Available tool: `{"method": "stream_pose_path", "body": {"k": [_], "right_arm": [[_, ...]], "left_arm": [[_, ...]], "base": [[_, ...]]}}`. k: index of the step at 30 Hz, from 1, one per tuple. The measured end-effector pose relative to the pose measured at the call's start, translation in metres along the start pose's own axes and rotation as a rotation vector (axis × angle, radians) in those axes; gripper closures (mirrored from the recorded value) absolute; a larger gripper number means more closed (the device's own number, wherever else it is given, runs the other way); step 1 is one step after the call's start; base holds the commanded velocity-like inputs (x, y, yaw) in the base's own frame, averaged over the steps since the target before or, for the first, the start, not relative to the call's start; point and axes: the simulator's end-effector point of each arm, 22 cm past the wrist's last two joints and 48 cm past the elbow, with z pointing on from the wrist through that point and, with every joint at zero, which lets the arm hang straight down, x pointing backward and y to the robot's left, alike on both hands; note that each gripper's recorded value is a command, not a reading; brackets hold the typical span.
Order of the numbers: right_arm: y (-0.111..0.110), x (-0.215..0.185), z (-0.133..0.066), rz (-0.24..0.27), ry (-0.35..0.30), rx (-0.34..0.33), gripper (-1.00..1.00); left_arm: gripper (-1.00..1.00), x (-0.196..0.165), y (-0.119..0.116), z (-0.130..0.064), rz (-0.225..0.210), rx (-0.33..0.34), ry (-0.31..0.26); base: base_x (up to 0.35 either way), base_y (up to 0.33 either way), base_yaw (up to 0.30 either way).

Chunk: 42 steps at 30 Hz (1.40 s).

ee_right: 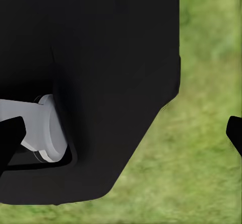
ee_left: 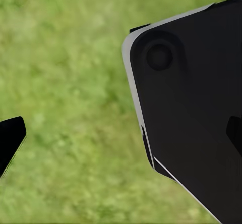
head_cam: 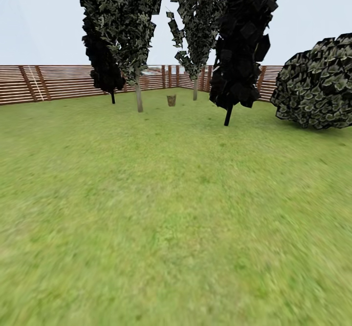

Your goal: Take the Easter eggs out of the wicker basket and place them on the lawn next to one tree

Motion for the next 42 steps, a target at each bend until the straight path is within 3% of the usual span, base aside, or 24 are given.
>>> {"method": "stream_pose_path", "body": {"k": [42], "right_arm": [[0.0000, -0.0001, 0.0000, 0.000, 0.000, 0.000, -1.00]], "left_arm": [[-1.00, 0.0000, -0.0001, 0.0000, 0.001, 0.000, 0.000]], "base": [[0.340, 0.000, 0.000]]}}
